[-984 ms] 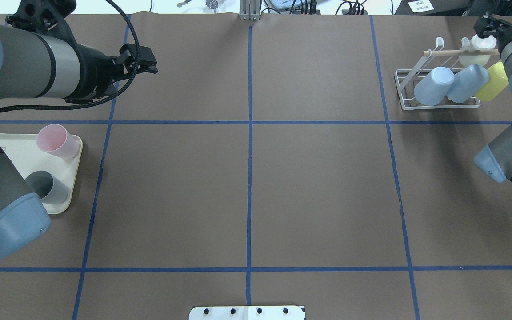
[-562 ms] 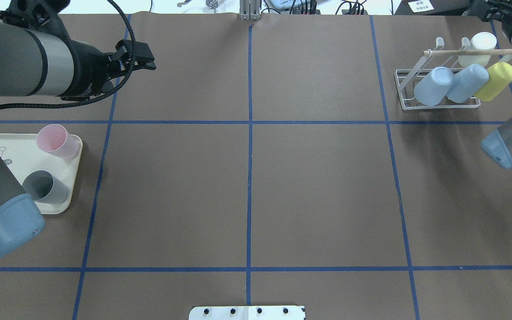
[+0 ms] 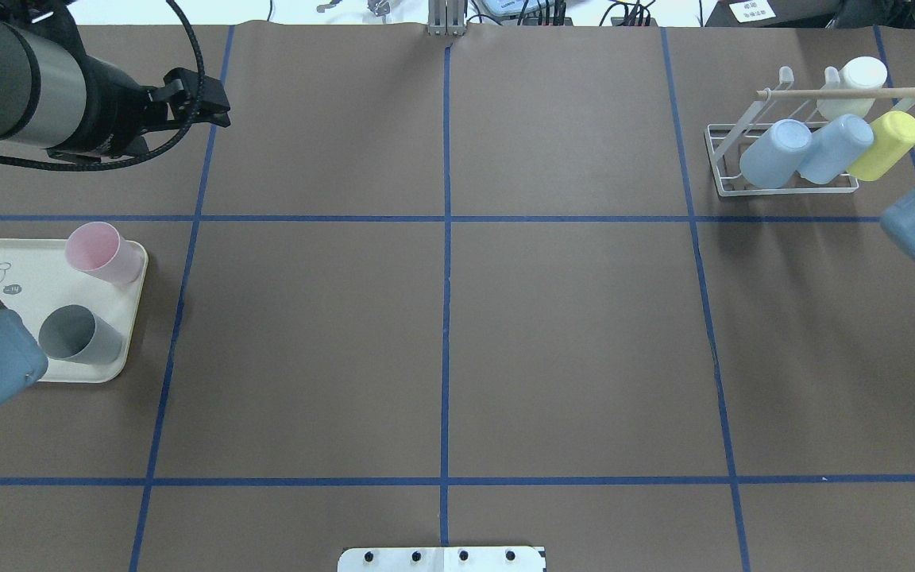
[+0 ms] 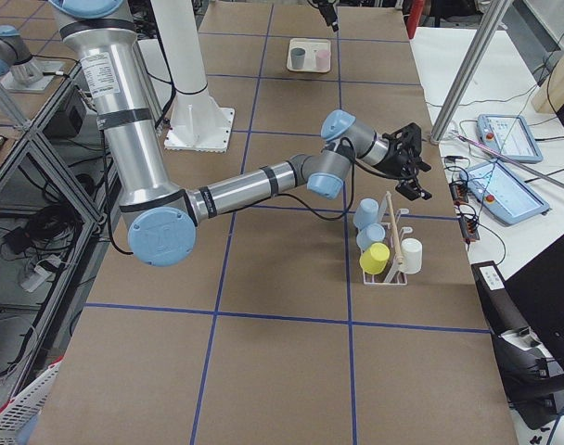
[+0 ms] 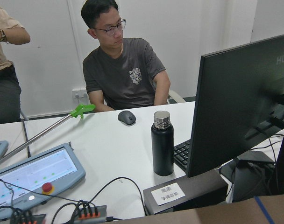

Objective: Transfer IKEA cup to right arm and place on rack

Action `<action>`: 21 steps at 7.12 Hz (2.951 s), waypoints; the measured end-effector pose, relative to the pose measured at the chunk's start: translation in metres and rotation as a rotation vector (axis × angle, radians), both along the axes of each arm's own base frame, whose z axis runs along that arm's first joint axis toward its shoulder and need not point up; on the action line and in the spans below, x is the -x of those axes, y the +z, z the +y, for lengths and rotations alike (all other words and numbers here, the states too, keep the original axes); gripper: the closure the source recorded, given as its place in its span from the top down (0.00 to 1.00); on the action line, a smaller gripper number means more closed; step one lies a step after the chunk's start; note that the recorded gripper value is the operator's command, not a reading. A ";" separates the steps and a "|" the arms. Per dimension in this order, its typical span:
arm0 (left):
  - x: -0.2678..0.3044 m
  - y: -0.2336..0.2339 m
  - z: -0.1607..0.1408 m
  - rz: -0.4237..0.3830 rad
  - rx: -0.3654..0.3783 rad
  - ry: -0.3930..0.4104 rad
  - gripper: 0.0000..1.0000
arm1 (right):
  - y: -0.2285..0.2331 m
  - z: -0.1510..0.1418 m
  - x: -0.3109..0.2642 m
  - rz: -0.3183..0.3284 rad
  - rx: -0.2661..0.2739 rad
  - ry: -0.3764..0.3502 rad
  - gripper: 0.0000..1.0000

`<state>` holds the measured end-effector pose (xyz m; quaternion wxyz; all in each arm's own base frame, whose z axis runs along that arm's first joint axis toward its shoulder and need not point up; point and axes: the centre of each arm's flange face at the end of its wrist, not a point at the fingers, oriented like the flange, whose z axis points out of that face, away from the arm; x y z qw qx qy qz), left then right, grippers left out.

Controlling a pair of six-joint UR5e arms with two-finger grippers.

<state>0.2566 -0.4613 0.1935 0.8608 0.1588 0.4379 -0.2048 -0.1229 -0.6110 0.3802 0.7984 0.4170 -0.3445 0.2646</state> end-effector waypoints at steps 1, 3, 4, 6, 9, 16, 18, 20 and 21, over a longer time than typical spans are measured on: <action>0.005 0.026 -0.001 -0.076 0.000 0.042 1.00 | -0.028 0.010 0.007 -0.093 0.021 -0.047 1.00; 0.020 0.080 0.002 -0.153 0.037 0.175 1.00 | -0.084 0.032 0.035 -0.335 0.056 -0.146 1.00; 0.034 0.104 -0.001 -0.155 0.067 0.247 1.00 | -0.117 0.048 0.060 -0.463 0.074 -0.192 1.00; 0.056 0.165 -0.002 -0.167 0.120 0.391 1.00 | -0.169 0.076 0.111 -0.660 0.122 -0.259 1.00; 0.062 0.226 0.009 -0.169 0.203 0.428 1.00 | -0.191 0.095 0.155 -0.740 0.159 -0.303 1.00; 0.026 0.300 0.023 -0.116 0.238 0.412 1.00 | -0.192 0.104 0.174 -0.741 0.158 -0.303 1.00; 0.035 0.318 0.040 -0.115 0.234 0.421 1.00 | -0.192 0.104 0.174 -0.742 0.157 -0.303 1.00; 0.039 0.325 0.053 -0.087 0.237 0.442 1.00 | -0.191 0.104 0.173 -0.741 0.158 -0.302 1.00; 0.038 0.322 0.056 -0.076 0.237 0.451 1.00 | -0.191 0.104 0.173 -0.741 0.159 -0.302 1.00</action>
